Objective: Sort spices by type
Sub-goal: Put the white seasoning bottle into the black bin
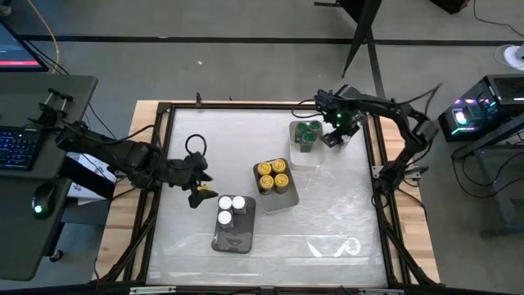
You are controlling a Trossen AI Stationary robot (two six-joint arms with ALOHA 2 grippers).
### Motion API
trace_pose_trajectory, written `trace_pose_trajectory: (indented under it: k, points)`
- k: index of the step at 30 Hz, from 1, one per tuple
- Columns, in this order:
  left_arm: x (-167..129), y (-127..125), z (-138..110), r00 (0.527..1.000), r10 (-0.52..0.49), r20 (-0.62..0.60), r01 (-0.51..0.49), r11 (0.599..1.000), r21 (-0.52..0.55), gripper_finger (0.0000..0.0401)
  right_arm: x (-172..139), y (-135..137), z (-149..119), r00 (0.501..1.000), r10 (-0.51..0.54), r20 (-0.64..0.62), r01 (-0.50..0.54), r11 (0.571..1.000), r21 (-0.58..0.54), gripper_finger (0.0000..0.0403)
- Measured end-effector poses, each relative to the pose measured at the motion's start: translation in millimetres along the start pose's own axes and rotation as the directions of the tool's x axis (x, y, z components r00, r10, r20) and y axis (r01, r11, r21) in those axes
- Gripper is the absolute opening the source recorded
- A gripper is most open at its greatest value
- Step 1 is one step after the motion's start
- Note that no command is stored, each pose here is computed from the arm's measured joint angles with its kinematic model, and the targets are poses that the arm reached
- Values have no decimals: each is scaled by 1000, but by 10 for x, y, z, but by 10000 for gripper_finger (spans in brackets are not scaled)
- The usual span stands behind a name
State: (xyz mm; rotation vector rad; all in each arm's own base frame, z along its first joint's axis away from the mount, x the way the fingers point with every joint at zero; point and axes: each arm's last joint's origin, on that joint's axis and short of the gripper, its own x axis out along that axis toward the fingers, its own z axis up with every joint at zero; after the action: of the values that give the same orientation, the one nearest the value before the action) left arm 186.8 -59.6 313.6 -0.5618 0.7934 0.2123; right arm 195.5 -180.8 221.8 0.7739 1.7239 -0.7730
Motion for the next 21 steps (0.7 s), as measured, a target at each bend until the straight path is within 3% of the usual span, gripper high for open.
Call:
trace_pose_trajectory:
  k: [3,7,11,14,17,21]
  points:
    - [-4,57,-61,996,53,-67,-52,998,20,319,-145,-66,-188,999,-30,22,30,1000,5,194]
    - [-22,121,-137,983,141,-117,-135,989,57,319,-404,-126,-551,992,5,126,-13,998,60,194]
    - [-33,151,-150,974,212,-77,-208,976,60,319,-639,-38,-937,943,175,284,-205,975,81,194]
    - [-33,157,-142,971,232,-53,-230,973,36,319,-778,157,-1185,864,333,378,-371,928,30,194]
    - [-33,156,-144,972,229,-55,-228,973,35,319,-904,460,-1356,752,481,451,-506,859,-74,194]
    - [-32,148,-154,975,203,-89,-195,977,89,319,-1048,997,-1457,569,673,472,-659,717,-228,194]
